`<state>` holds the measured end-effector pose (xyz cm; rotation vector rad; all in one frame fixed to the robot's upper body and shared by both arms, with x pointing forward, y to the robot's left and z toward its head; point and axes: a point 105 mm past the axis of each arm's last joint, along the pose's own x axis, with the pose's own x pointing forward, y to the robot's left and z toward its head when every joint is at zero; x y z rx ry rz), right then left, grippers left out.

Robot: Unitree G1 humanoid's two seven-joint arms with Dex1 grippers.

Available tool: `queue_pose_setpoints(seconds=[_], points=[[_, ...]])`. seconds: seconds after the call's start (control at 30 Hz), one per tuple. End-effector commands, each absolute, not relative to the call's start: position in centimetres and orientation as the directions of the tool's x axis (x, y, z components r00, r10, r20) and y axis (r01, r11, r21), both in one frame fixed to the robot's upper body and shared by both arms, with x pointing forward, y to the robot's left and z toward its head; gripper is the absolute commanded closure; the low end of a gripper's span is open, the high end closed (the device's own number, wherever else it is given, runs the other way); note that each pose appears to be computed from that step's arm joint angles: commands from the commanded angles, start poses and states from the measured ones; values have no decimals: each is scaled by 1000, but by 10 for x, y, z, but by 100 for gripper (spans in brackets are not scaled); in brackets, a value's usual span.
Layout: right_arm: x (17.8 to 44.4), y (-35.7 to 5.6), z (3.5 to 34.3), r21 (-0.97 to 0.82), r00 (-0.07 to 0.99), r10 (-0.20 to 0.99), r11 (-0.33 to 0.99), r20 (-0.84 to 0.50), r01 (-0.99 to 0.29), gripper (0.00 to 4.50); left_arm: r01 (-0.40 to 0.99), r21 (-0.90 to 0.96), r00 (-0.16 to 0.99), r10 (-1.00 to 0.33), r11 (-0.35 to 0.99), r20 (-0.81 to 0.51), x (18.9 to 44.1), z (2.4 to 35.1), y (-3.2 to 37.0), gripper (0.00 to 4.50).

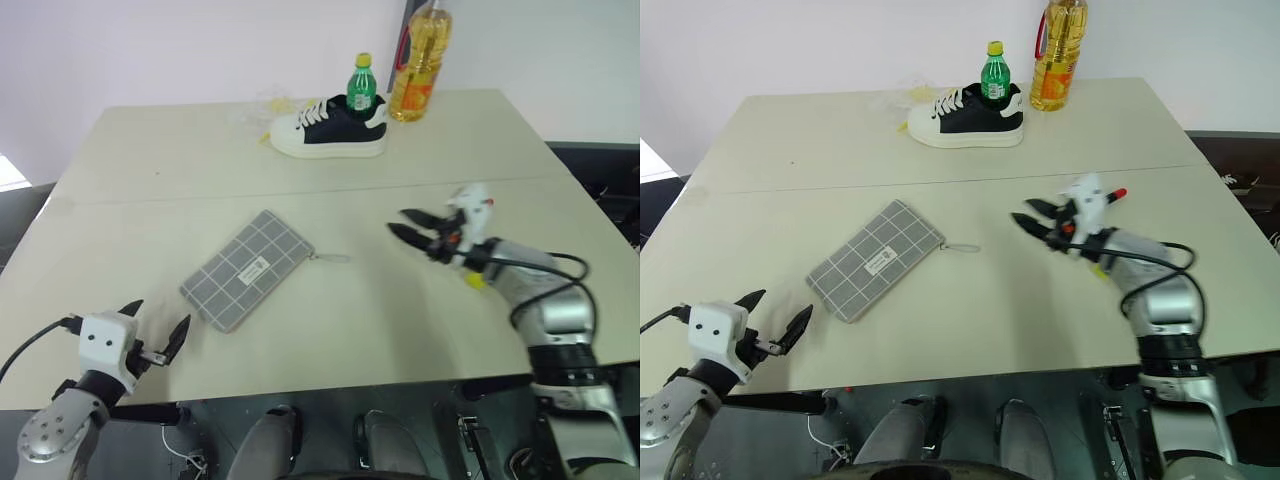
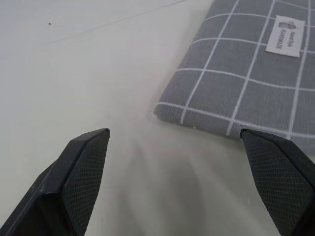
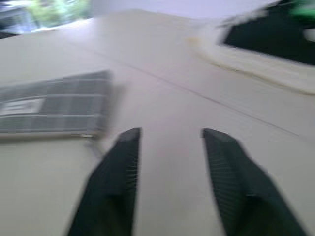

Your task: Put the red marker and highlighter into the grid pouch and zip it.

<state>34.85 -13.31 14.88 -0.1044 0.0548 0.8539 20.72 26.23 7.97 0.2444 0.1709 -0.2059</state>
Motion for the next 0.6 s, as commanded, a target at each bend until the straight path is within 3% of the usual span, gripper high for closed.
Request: queue_pose_setpoints(seconds=[0.03, 0.17, 0.33, 0.6], points=[[347, -89, 153, -109, 601, 793, 591, -104, -799, 441, 286, 320, 952, -229, 903, -204, 202, 85, 258, 0], [342, -55, 148, -102, 543, 831, 534, -118, -840, 446, 300, 434, 949, -219, 849, -228, 206, 84, 264, 0], [360, -27, 118, -104, 592, 771, 585, -234, -804, 446, 383, 508, 921, -279, 771, -271, 212, 79, 262, 0], [378, 3, 111, -116, 634, 737, 626, -234, -771, 446, 495, 555, 869, -366, 669, -333, 217, 68, 252, 0]])
